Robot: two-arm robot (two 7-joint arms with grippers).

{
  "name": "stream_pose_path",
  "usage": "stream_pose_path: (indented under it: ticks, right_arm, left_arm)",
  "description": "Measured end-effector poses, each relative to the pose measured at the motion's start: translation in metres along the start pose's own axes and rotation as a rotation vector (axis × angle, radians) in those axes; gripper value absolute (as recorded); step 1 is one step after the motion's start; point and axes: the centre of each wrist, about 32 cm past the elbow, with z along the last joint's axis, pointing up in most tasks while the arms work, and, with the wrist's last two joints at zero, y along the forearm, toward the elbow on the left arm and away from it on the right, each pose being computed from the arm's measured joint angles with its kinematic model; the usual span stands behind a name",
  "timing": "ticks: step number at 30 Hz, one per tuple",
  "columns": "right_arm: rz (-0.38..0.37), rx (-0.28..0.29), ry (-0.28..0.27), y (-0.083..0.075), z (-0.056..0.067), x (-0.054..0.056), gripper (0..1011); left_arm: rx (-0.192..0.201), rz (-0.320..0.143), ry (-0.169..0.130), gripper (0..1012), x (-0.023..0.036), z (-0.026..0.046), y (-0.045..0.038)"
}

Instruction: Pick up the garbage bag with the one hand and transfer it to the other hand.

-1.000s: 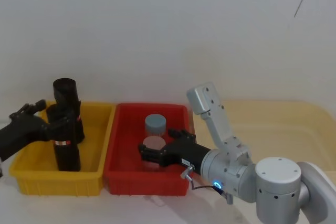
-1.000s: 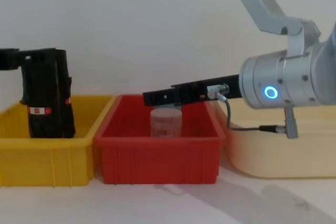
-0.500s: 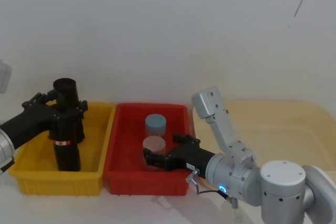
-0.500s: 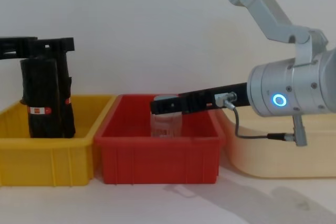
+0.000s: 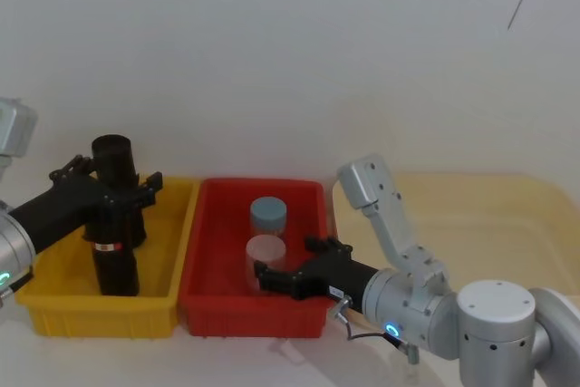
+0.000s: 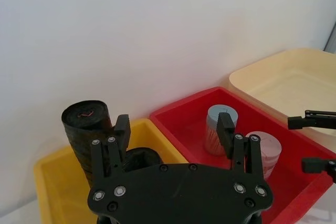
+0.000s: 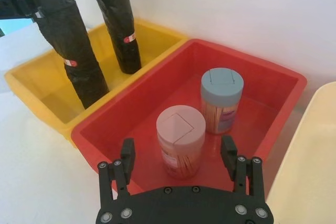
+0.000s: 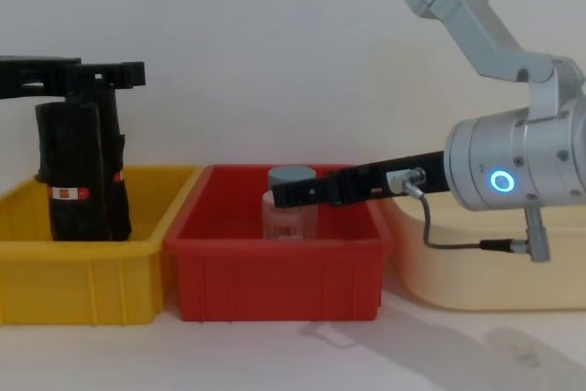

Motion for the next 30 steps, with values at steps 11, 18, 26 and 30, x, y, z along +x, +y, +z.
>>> stream_pose_path:
  ticks: [11, 18, 26, 30]
  right_arm:
    - [-0.003, -0.003, -0.002, -0.002, -0.001, 0.002, 1001]
    - [-0.003, 0.0, -0.004, -0.003, -0.001, 0.003, 1001]
    - [-0.001, 0.01, -0.005, -0.003, -0.001, 0.003, 1002]
    - [0.001, 0.016, -0.006, -0.002, -0.001, 0.003, 1002]
  left_arm:
    - [0.026, 0.039, -0.011, 1002, -0.0059, 0.0041, 0.0047]
    - [0.041, 0.093, -0.021, 1002, -0.0066, 0.007, 0.0132]
    - [0.049, 0.132, -0.019, 1002, -0.0059, 0.0079, 0.0221]
    - [0.046, 0.128, -0.002, 1001, -0.005, 0.0069, 0.0241]
